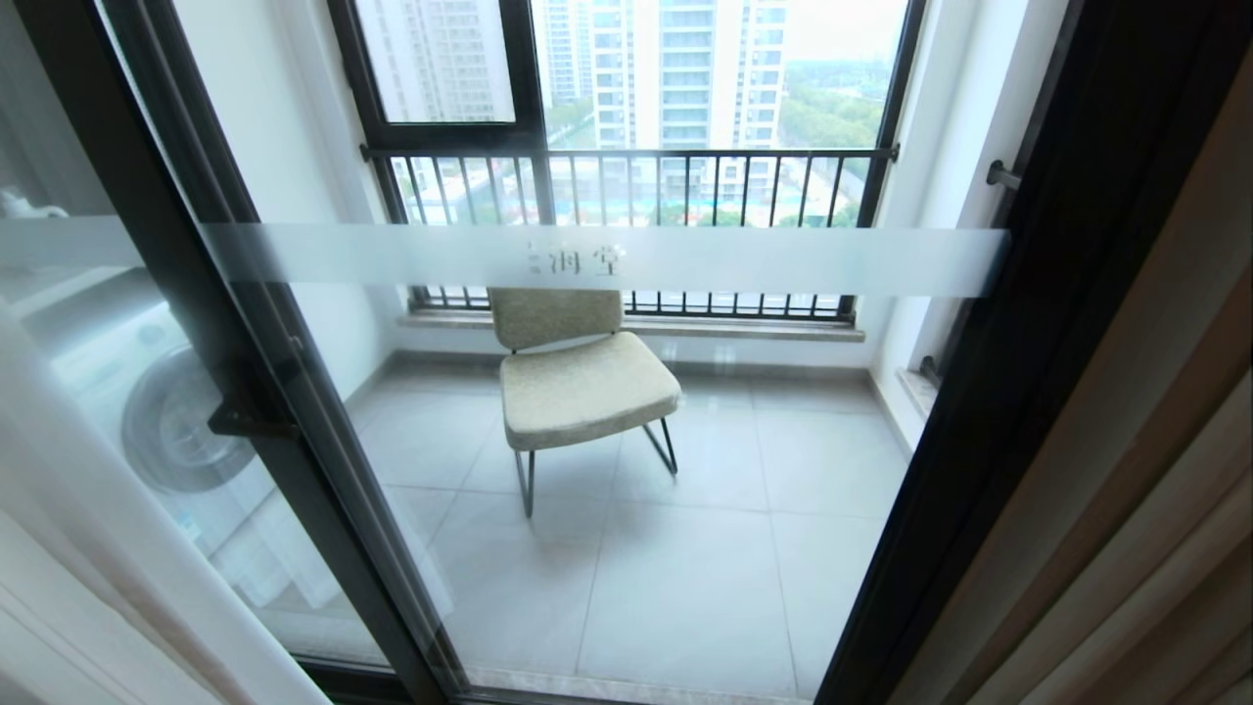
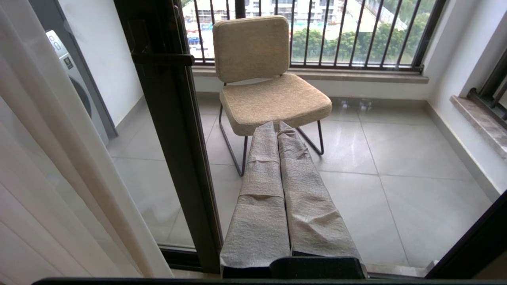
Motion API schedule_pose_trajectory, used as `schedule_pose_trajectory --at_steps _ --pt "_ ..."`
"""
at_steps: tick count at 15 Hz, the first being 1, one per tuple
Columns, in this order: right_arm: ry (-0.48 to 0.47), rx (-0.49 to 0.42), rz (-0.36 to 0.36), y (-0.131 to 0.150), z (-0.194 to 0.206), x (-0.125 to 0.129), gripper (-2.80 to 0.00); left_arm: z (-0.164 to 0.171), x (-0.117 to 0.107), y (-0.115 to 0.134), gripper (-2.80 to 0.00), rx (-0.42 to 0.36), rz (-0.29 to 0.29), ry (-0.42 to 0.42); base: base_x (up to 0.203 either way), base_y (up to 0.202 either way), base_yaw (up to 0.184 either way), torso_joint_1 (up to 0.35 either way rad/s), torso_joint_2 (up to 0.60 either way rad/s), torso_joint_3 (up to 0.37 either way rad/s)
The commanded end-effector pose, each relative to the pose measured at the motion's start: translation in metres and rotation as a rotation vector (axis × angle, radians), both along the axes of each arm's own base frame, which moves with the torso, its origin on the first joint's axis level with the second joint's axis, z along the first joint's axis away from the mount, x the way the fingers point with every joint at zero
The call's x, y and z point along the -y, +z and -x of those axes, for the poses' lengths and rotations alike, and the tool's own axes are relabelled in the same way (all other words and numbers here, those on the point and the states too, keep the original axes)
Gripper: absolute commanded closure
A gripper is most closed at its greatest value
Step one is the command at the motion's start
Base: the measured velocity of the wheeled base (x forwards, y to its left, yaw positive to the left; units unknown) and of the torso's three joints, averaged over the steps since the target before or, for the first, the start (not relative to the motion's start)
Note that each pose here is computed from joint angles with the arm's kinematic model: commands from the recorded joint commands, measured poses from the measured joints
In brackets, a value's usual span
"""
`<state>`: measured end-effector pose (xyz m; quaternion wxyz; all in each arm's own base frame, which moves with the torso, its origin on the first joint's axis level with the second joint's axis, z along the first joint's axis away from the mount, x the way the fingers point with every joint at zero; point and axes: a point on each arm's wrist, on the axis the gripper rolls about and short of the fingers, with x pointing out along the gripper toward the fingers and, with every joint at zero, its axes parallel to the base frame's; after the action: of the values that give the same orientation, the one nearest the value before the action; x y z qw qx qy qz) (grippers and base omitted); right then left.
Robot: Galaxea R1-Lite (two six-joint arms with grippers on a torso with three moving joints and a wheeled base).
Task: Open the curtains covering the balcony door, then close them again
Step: Pull the inner curtains open on both sides
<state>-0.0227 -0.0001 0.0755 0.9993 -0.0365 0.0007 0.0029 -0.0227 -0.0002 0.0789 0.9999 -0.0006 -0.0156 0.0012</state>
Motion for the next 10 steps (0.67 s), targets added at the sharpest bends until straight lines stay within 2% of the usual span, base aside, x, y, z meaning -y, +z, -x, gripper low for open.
schedule_pose_trajectory --at_steps 1,10 --pt "0.000 0.002 0.001 0.0000 0.0001 0.0000 0.00 0.0000 0.0000 0.0000 0.00 0.001 0.000 0.001 0.000 0.000 0.000 0.000 0.00 0.000" --pt "0.000 0.002 0.001 0.0000 0.0001 0.0000 0.00 0.0000 0.0000 0.0001 0.00 0.002 -0.001 0.000 0.000 0.000 0.000 0.000 0.00 0.000"
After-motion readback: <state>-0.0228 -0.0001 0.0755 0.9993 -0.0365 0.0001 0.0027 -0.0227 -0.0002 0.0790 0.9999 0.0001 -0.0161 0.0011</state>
